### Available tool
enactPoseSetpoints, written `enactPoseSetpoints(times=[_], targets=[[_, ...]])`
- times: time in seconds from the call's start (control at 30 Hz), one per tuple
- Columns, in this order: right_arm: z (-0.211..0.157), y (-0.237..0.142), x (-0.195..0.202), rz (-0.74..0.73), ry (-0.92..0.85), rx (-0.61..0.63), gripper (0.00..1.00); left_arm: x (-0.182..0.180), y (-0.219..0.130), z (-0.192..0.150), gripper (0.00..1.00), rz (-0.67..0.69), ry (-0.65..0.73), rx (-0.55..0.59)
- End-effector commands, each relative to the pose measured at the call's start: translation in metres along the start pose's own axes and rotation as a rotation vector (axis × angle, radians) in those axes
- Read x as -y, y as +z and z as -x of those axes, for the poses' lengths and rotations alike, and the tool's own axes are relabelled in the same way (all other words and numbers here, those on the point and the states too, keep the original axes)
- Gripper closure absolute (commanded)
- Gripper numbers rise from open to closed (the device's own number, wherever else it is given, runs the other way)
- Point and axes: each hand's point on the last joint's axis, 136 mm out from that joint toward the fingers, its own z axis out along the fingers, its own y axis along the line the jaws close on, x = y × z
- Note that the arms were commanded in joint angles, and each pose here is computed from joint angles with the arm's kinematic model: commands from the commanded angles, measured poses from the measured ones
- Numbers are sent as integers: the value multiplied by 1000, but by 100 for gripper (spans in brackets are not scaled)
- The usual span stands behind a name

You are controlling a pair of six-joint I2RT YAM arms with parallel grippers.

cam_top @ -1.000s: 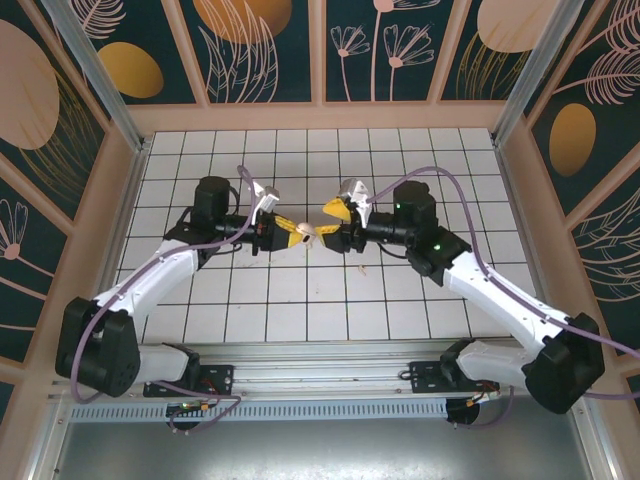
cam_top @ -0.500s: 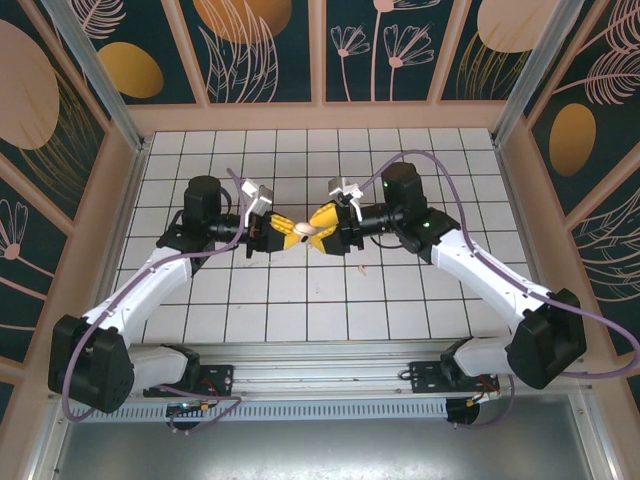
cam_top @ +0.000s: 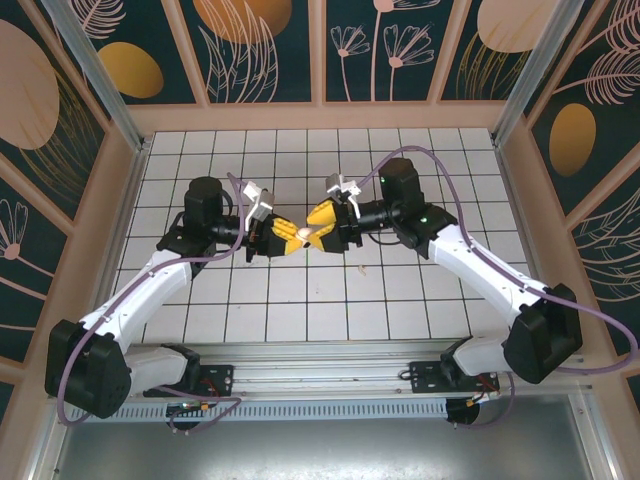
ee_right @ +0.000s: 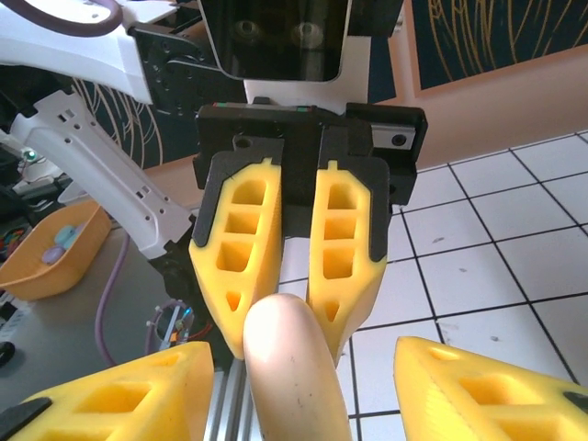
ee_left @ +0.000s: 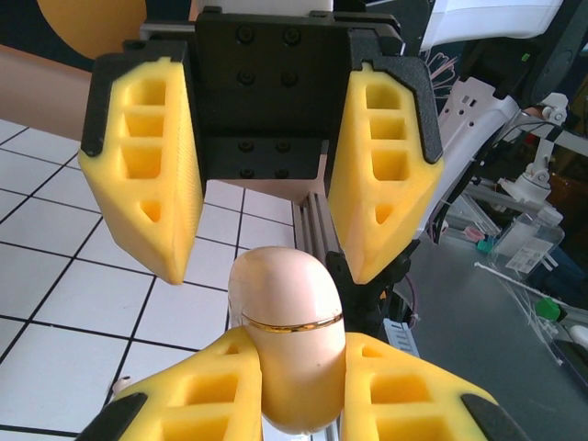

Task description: Insert the wireless bluetooth earbuds into the charging case

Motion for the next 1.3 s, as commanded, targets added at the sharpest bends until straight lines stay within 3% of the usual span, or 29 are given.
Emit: enactPoseSetpoints(times=[0.0, 0.37, 0.63, 0.73, 0.8, 0.83, 1.03, 1.13, 1.27], targets=[[7, -1, -9, 54, -16, 5, 47, 13, -1, 11, 85, -37, 80, 14], [2, 3, -15, 108, 3, -17, 55, 17, -1, 18, 84, -44, 103, 20], [3, 3, -17, 117, -4, -18, 77, 20, -1, 21, 82, -44, 112, 22], [4, 2, -18, 106, -13, -19, 81, 17, -1, 21, 76, -24, 108, 22], [6, 0, -18, 86, -24, -18, 83, 12, -1, 18, 61, 4, 94, 13], [7, -1, -16, 66, -29, -20, 83, 8, 0, 15, 59, 18, 89, 2], [-1, -8, 6, -163, -48, -107, 83, -6, -4, 2, 48, 136, 144, -58], [-1, -10, 3, -184, -65, -119, 83, -9, -7, -4, 39, 176, 180, -78], [-3, -2, -2, -172, -85, -142, 83, -10, -7, -8, 37, 177, 192, -89]])
